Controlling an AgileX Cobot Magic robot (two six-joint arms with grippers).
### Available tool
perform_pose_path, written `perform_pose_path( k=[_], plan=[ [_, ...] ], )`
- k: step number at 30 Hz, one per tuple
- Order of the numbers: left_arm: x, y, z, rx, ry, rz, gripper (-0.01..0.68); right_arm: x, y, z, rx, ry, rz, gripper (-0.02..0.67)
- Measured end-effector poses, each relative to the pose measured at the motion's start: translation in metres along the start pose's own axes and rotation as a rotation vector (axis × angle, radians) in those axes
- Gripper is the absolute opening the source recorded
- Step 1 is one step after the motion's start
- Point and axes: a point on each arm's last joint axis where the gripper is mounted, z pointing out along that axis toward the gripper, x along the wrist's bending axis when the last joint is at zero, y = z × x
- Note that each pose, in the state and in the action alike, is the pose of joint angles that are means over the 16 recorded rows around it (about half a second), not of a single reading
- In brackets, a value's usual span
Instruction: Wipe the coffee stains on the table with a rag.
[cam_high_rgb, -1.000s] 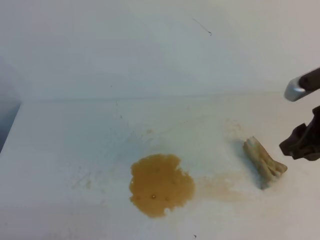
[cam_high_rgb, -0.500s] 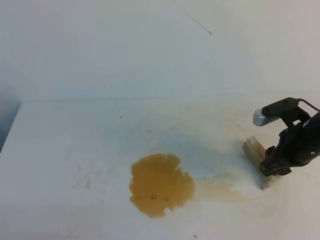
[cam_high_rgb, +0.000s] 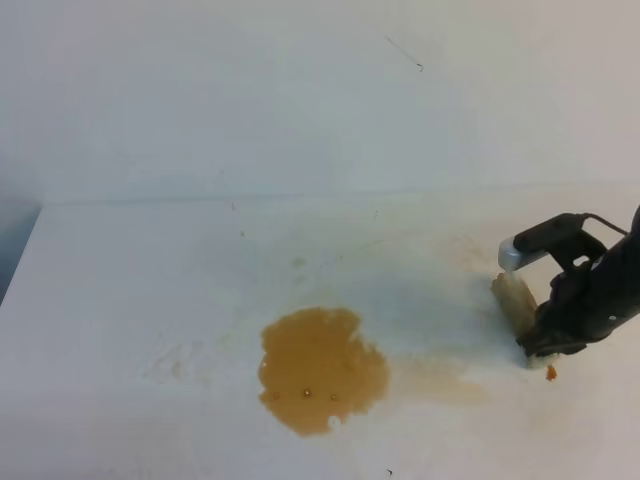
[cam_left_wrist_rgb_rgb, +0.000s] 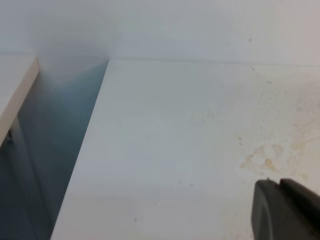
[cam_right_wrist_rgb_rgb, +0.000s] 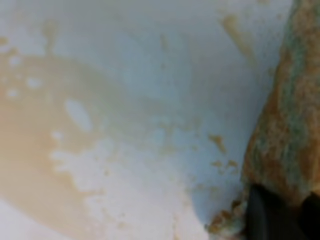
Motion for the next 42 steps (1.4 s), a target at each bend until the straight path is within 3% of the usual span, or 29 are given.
perform_pose_path(
  k=[4, 10, 23, 33, 42],
  plan=[
    [0.0, 0.0, 0.0, -0.001, 0.0, 0.0, 0.0, 0.004, 0.005, -0.007, -0.032, 0.011, -0.017, 0.061],
    [0.0, 0.0, 0.0, -0.001, 0.0, 0.0, 0.0, 0.02, 0.014, -0.017, -0.082, 0.082, -0.053, 0.05],
    [0.0, 0.0, 0.0, -0.003, 0.0, 0.0, 0.0, 0.077, 0.038, 0.002, -0.123, 0.29, -0.159, 0.049],
    [0.0, 0.0, 0.0, -0.002, 0.0, 0.0, 0.0, 0.12, 0.054, 0.033, -0.066, 0.38, -0.233, 0.048],
    [0.0, 0.001, 0.0, -0.006, 0.0, 0.0, 0.0, 0.158, 0.063, 0.035, -0.048, 0.456, -0.302, 0.048]
  ],
)
